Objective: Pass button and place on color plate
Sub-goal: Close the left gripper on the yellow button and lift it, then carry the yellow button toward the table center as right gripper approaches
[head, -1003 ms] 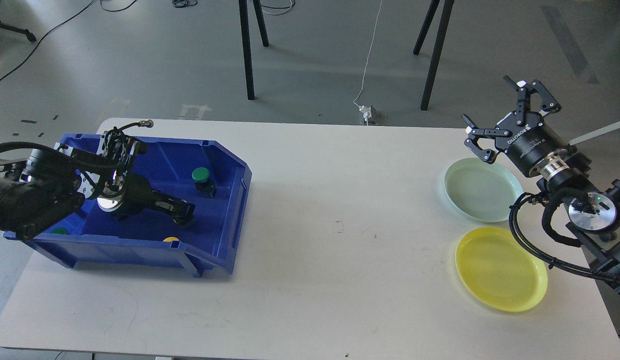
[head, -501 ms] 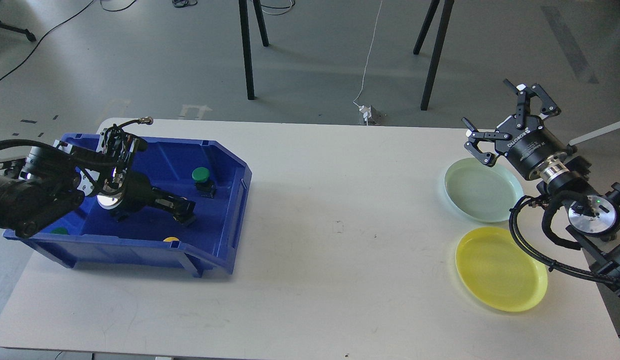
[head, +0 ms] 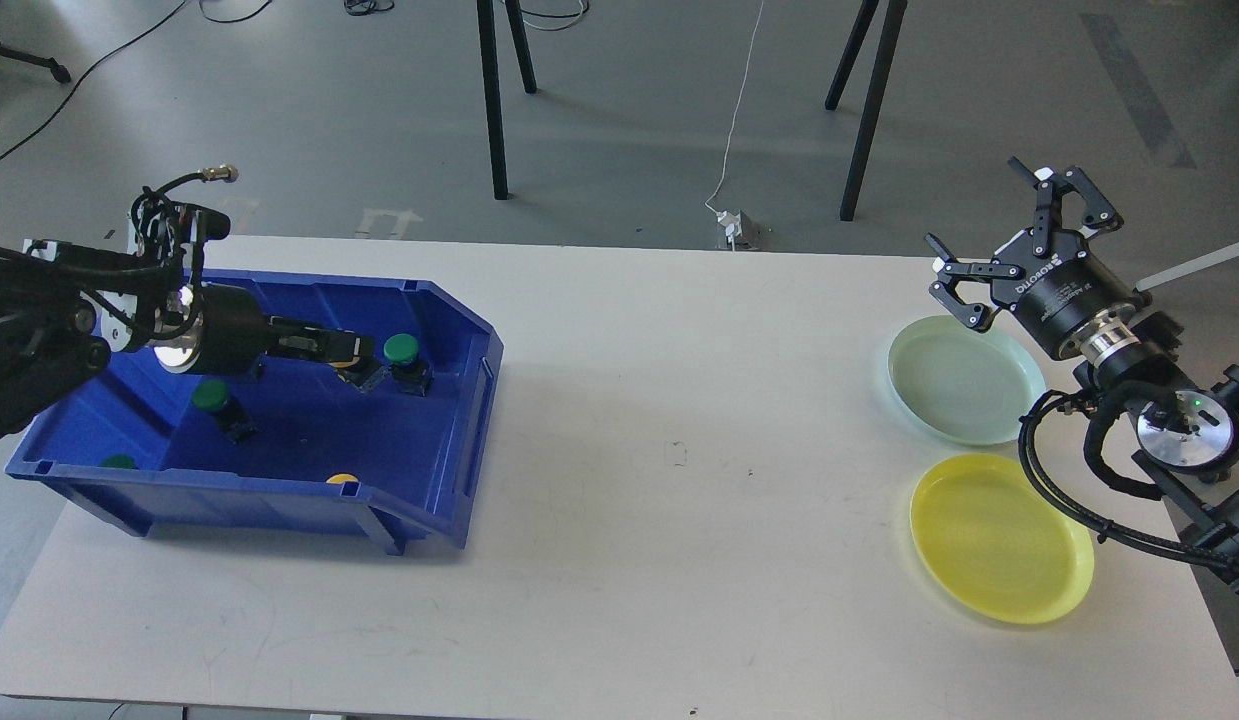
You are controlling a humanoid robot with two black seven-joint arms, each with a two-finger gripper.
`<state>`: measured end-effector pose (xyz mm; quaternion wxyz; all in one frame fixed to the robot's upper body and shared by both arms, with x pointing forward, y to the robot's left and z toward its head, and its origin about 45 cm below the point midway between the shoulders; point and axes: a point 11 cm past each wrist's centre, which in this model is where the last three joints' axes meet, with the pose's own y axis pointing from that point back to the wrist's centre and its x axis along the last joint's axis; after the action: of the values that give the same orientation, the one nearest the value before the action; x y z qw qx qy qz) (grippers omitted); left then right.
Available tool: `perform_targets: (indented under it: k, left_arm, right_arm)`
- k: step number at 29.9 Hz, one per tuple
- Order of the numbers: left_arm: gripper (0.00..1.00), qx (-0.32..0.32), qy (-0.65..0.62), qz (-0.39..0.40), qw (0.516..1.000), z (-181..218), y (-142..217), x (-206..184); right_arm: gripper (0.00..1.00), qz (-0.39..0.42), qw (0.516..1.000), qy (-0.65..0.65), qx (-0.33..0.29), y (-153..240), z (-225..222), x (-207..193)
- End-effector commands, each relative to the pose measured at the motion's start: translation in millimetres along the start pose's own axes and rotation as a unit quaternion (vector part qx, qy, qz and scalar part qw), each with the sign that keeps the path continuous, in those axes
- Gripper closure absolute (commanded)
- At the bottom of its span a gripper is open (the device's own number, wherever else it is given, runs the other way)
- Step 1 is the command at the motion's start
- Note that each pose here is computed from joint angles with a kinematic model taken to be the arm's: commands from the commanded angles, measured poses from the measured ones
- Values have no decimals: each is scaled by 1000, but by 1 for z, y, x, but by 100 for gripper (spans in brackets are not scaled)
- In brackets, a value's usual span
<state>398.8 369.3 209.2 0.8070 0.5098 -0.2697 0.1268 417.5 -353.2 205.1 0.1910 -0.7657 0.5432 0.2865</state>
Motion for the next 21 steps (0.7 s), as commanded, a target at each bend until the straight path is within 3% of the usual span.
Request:
perform_targets:
  k: [1, 10, 16, 21]
  left_arm:
    - [78, -1, 17, 18, 1000, -7, 24, 2]
    - [78, -99, 85, 57, 990, 33, 73, -2]
    - [78, -226, 157, 87, 957, 92, 68, 18]
    - [78, -347, 238, 108, 901, 143, 48, 47]
  right_arm:
    - [1, 0, 1000, 0, 1, 0, -1, 0]
    - [1, 1, 1000, 1, -1, 2, -2, 1]
    - [1, -25, 1000, 2, -5, -2, -2, -15]
    - [1, -41, 998, 47, 14, -7, -33, -25]
